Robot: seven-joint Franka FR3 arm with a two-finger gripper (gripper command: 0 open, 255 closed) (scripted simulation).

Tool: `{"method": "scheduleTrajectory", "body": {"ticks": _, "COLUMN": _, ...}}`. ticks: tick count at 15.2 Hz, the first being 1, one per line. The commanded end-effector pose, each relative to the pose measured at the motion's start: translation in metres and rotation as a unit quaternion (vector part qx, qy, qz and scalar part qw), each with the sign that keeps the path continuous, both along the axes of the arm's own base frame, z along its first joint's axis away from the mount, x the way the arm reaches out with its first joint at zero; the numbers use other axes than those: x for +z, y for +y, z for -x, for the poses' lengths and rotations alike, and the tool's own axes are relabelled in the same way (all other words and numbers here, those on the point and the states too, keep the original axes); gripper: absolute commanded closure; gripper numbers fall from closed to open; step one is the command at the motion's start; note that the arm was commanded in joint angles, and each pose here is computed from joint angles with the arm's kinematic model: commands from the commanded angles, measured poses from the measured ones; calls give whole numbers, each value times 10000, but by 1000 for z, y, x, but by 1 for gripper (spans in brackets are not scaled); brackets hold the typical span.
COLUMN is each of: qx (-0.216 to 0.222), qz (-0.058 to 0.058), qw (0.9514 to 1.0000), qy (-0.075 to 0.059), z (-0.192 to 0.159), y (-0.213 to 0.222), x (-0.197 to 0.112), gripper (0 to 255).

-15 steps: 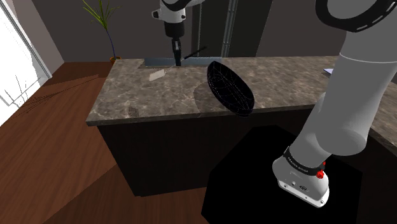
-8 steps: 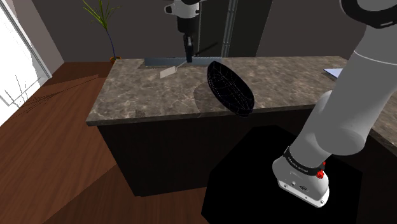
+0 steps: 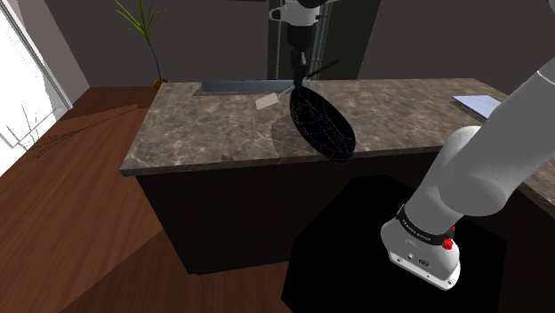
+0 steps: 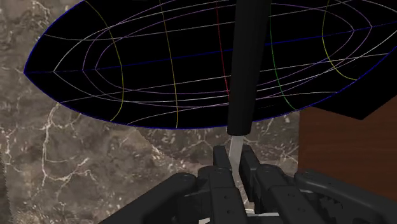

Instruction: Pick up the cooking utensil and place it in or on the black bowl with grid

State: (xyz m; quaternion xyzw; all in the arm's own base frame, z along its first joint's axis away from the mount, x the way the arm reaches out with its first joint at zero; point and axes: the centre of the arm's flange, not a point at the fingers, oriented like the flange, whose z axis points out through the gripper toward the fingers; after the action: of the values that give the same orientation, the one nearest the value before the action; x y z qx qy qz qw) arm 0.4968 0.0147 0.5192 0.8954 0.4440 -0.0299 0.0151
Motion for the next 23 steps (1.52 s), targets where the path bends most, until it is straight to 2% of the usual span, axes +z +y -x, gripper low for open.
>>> {"method": "scheduleTrajectory", "body": {"ticks": 1, "qx": 5, "qz": -2, "qw": 10000, "qy": -1, "z": 20, "y": -20, "x": 1, "gripper": 255}}
{"method": "scheduleTrajectory", "body": {"ticks": 6, "qx": 5, "qz": -2, "qw": 10000, "qy": -1, "z": 68, "y": -69, "x": 5, "gripper": 255}}
{"method": "scheduleTrajectory", "body": {"ticks": 23, "qx": 5, "qz": -2, "qw": 10000, "qy": -1, "z": 68, "y": -69, "x": -79, "gripper": 255}}
